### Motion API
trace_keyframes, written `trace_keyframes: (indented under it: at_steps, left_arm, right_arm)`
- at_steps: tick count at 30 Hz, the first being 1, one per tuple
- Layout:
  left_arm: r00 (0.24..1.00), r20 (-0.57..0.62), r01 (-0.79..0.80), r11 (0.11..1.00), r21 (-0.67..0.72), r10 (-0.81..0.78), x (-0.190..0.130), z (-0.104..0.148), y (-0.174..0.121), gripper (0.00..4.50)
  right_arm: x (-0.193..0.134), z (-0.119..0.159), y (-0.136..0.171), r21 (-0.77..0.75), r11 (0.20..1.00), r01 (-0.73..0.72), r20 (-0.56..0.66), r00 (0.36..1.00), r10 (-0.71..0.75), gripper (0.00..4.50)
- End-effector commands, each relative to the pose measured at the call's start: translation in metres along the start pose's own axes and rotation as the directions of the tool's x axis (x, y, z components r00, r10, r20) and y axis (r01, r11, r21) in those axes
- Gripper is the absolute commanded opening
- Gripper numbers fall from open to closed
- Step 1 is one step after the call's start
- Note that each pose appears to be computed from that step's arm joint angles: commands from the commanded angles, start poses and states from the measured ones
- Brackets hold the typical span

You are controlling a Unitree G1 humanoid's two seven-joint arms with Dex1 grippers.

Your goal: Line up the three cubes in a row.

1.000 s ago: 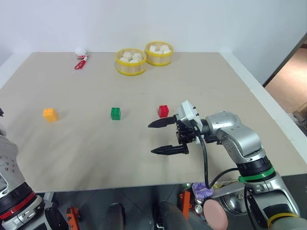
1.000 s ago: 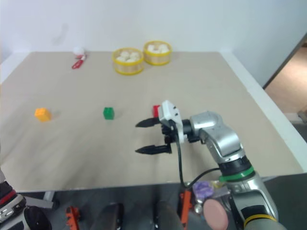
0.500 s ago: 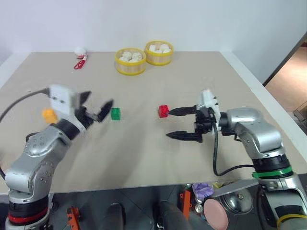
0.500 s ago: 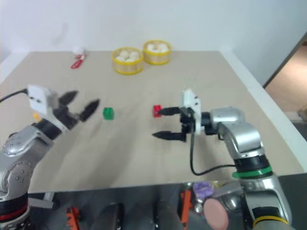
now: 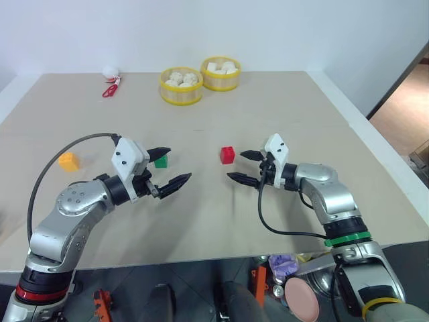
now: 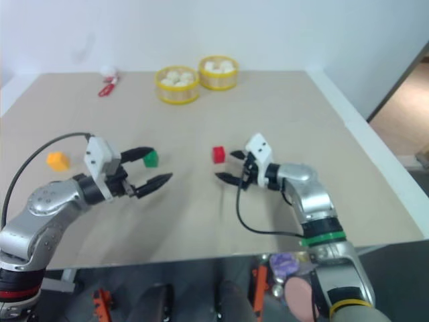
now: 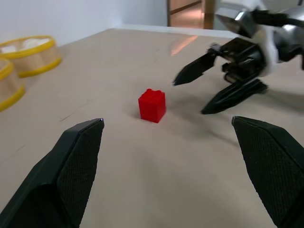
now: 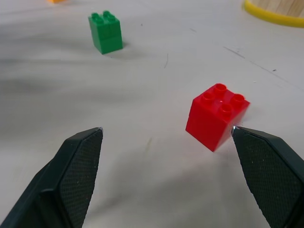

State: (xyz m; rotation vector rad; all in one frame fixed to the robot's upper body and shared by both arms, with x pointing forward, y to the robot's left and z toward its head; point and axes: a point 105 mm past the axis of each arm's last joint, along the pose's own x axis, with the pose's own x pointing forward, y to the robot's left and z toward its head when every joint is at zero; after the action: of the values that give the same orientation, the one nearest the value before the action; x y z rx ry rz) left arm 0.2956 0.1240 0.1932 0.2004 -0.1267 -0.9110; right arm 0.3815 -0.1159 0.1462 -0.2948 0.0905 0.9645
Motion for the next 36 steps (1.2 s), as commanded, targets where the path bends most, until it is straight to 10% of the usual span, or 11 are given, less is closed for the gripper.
trace_keyframes:
  at_steps: [1, 36]
  left_arm:
    - [1.0, 0.025, 0.012, 0.999, 0.043, -0.013, -0.003, 0.007, 0.0, 4.46]
    - [1.0, 0.009, 0.028, 1.0, 0.0, -0.028, -0.003, -0.004, -0.001, 4.46]
  right_arm:
    - [-0.002, 0.016, -0.014, -0.053, 0.996, 0.068, 0.035, 0.997, -0.066, 4.5]
    - [0.001, -0.005, 0.003, 0.165, 0.894, 0.416, -0.101, 0.909, -0.404, 4.5]
